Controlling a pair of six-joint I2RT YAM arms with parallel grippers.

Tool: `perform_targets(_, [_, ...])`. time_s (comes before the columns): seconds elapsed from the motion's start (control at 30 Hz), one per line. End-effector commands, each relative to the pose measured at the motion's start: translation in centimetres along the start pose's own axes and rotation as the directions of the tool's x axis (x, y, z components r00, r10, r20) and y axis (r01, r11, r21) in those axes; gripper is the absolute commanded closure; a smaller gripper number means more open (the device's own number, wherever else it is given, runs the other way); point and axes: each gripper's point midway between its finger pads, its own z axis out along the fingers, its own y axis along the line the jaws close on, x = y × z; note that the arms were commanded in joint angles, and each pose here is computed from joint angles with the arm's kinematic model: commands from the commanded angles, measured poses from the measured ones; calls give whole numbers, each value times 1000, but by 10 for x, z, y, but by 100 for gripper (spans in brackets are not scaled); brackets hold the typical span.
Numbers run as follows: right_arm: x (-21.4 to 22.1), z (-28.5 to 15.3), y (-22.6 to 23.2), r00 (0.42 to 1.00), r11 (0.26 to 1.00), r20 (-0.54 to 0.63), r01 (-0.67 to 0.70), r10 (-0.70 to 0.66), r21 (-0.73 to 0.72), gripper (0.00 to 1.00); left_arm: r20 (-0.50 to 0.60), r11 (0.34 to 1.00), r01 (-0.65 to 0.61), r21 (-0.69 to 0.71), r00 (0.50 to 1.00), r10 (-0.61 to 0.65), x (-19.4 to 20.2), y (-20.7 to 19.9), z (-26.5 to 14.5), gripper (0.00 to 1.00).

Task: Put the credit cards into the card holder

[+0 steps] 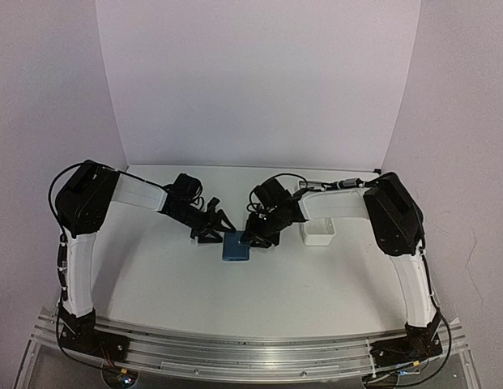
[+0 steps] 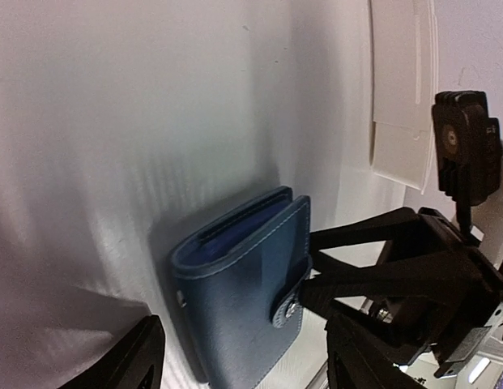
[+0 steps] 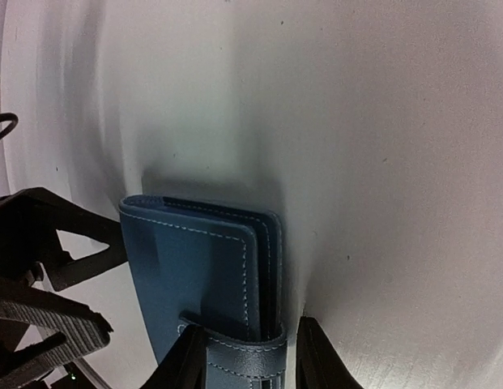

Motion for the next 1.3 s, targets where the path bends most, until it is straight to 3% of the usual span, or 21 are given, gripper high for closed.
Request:
perform_targets(0.0, [2,16,5,999,997,-14,-45,44,-57,67,-77,999,50,7,996,-49,15,16,21,39])
perform_targets(0.3, [-2,21,13,999,995,-9,-40,40,-88,69,-6,997,-48,65,999,48,3,-11,5,99])
perform_targets(0.4, [-9,14,18,1000,996,23,-17,19,-87,67,33,995,-78,54,997,77,-1,-19,-5,100])
perform_targets(0.47, [-20,-1,23,996,998,92,16,-11,-58,60,48,997,-76,30,996,75,-3,-20,-9,100])
perform_targets(0.63, [-29,-38,35,940,967,253,188,-229,173,52,70,998,-63,-23,995,65,-8,-19,-15,100])
perform_targets(0.83, [4,-17,25,920,905,179,279,-348,322,49,70,998,-52,-32,996,55,-8,-17,-15,100])
perform_targets(1.0, [5,-12,38,909,898,183,306,-374,316,55,65,998,-44,-37,997,46,-6,-16,-13,100])
perform_targets(1.27, [12,16,22,906,875,142,328,-398,356,60,63,998,-56,-31,996,58,-6,-19,-12,100])
